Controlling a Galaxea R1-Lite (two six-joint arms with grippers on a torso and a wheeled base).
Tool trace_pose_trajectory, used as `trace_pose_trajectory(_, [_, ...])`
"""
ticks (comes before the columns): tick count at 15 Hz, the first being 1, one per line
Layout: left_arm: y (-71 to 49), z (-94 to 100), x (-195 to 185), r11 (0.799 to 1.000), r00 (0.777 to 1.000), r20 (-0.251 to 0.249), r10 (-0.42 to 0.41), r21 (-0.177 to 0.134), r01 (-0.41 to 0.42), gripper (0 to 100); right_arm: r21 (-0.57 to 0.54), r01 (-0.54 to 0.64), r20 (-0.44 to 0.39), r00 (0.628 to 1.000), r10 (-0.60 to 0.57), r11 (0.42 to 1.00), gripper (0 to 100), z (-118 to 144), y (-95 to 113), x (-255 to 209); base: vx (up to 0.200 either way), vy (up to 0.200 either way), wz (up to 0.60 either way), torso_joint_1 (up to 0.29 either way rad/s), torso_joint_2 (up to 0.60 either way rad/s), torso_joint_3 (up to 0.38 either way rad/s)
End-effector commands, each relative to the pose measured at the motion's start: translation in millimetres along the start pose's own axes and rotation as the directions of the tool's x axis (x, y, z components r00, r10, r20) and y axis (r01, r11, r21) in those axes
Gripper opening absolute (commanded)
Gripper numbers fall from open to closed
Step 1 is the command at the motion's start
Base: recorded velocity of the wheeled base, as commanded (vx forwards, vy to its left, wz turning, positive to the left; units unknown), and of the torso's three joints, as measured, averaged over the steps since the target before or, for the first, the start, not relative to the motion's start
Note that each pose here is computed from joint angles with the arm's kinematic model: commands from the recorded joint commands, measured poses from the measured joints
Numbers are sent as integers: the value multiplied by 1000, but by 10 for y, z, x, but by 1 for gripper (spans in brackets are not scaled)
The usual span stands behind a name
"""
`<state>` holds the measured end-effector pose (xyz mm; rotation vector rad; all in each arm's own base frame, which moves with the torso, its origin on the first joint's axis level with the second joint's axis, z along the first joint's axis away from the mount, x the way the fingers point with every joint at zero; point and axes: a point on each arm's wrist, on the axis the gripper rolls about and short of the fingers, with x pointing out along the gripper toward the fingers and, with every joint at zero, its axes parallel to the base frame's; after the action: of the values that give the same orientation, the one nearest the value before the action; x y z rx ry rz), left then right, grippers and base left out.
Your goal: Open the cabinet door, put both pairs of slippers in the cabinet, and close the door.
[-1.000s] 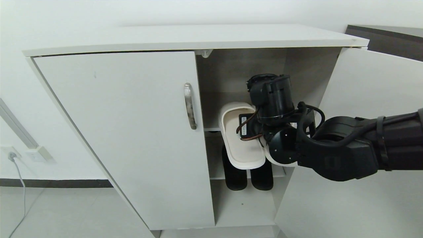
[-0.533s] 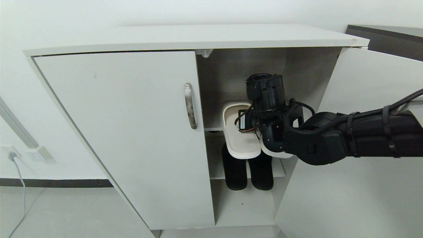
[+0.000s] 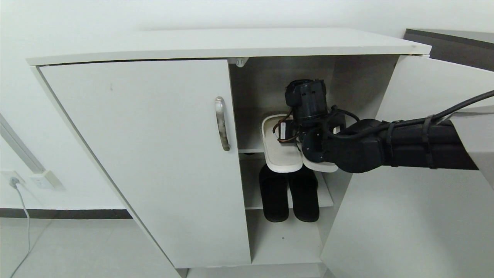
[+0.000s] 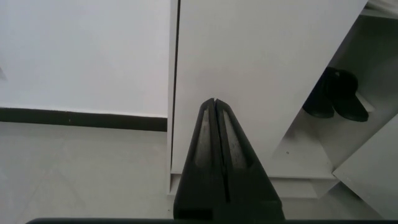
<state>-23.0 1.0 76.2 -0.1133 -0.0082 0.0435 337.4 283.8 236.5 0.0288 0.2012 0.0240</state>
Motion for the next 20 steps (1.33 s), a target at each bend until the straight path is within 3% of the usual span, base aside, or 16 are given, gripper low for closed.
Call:
trace_pose_trajectory(1, [0,0,1,1000,1000,-1,1,0,-1,0,1,3,12,1000,-3,1000,0,28,13,62,0,0,0,0,0,0])
trace_pose_trajectory(8, [0,0,1,1000,1000,-1,1,-2,-1,0,3,0,53,999,-1,1000,0,160,15,174,0,0,0,0,0,0])
trace_pose_trajectory(20, [0,0,1,1000,1000,-1,2,-2,-2,0,-14,9,24,1000,-8,1000,0,119,36,245,0,0,0,0,0,0])
